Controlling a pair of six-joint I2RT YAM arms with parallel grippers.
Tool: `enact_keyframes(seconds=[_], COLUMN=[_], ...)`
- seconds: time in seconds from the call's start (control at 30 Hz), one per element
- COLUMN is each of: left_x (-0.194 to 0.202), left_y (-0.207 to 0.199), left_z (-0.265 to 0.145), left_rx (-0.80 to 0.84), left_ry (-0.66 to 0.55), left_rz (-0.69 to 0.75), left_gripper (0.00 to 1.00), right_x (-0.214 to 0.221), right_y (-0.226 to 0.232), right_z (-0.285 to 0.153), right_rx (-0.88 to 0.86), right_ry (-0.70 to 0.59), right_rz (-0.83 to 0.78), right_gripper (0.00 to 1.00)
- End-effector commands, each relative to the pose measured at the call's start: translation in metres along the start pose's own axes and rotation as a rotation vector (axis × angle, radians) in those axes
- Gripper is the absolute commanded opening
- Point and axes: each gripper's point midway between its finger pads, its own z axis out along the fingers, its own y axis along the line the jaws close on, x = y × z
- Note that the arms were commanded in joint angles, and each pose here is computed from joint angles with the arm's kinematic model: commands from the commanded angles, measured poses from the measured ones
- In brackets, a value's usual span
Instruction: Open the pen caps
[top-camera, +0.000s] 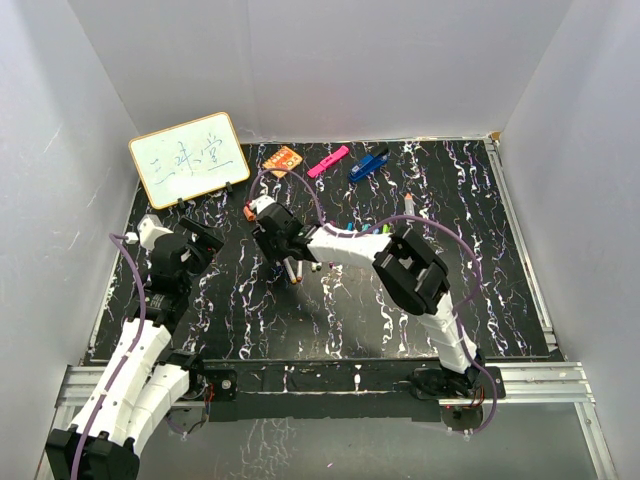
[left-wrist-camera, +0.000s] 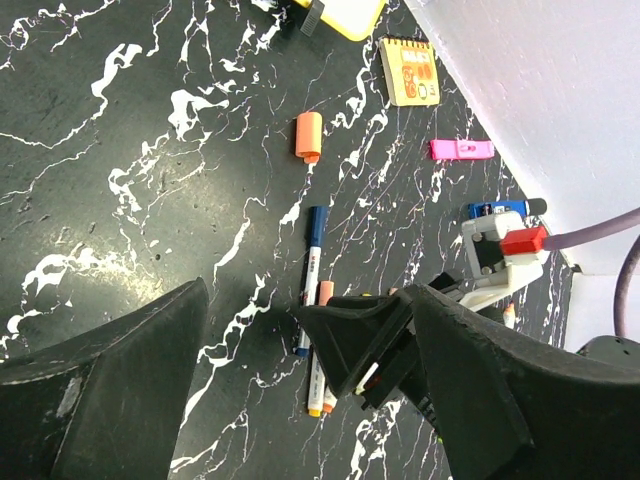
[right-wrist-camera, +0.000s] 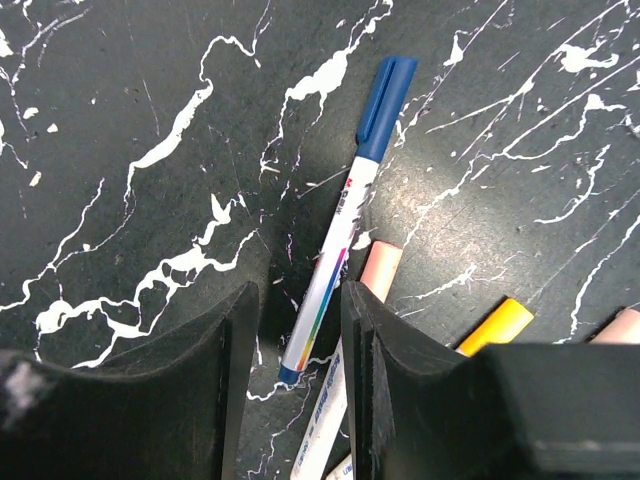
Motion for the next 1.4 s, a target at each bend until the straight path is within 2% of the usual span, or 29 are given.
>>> enact_keyframes(seconds=[0.0, 0.4, 0.57, 0.87, 1.03, 1.1, 1.23, 1.37], left_x=[-0.002, -0.002, -0.007, -0.015, -0.017, -0.016, -0.008, 0.003], left_y=[0.004, 0.005, 0.004, -0.001, -0.005, -0.007, -0.015, -0.028], left_z=[-0.002, -0.003, -0.004, -0.006, -0.006, -0.006, -0.001, 0.005], left_rx=[-0.012, -0.012, -0.015, -0.012, 0.001, 0.012, 0.049, 0.106], left_ry=[-0.014, -0.015, -0.034, -0.05, -0.053, -0.045, -0.003, 0.059], left_rz=[0.007, 0.01, 0.013, 0.042, 0.057, 0.061, 0.08, 0.102], left_gripper=[0.82, 0.83, 0.83, 0.85, 0.85, 0.85, 0.86, 0.87], right_x=[-0.024, -0.01, 0.0, 0.015, 0.022, 0.021, 0.004, -0.024], right_y=[0.006, 0.006, 0.007, 0.005, 0.002, 0.001, 0.004, 0.007], right_z=[0.003, 0.014, 0.019, 0.025, 0.026, 0.023, 0.009, -0.024], right_rx=[0.005, 0.01, 0.016, 0.036, 0.05, 0.052, 0.036, -0.005], right_ry=[-0.062, -0.024, 0.003, 0.049, 0.07, 0.066, -0.005, -0.139], right_rz=[0.011, 0.011, 0.007, 0.007, 0.003, 0.005, 0.023, 0.06], right_gripper=[0.36, 0.35, 0.31, 0.21, 0.07, 0.0, 0.0, 0.0])
